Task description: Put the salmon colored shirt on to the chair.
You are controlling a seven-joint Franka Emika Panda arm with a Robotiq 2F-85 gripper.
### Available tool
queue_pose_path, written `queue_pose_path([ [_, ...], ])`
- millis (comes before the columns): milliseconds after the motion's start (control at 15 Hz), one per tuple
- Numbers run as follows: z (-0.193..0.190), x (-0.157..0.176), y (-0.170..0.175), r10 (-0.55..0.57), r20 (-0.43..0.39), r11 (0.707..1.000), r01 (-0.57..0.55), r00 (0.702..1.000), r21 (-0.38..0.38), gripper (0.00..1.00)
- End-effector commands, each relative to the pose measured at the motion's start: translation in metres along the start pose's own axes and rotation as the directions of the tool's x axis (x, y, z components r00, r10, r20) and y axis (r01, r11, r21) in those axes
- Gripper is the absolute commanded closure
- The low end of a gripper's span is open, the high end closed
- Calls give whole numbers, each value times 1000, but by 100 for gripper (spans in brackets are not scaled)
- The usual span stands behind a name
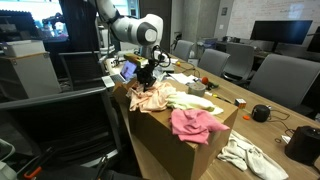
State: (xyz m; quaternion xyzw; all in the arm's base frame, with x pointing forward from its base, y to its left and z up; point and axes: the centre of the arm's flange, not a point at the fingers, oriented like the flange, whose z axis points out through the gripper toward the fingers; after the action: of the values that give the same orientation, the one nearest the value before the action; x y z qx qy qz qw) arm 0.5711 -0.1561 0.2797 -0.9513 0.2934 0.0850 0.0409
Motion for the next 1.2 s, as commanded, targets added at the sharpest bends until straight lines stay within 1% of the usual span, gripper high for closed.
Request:
queue_pose_path([
  [0,-9,3,-2,17,-7,1000,-17,1000,19,99],
  [133,-14,1,0,22,-9,999,-22,1000,27,100],
  [267,-25,-3,3,30,-19,999,-29,999,41,98],
  [467,-52,-13,10,49,-53,997,-46,997,68,98],
  [800,-126,-41,23,67,-143,991,-50,988,122,98],
  [1133,-199,-78,26,60,-247,987,-20,967,161,98],
])
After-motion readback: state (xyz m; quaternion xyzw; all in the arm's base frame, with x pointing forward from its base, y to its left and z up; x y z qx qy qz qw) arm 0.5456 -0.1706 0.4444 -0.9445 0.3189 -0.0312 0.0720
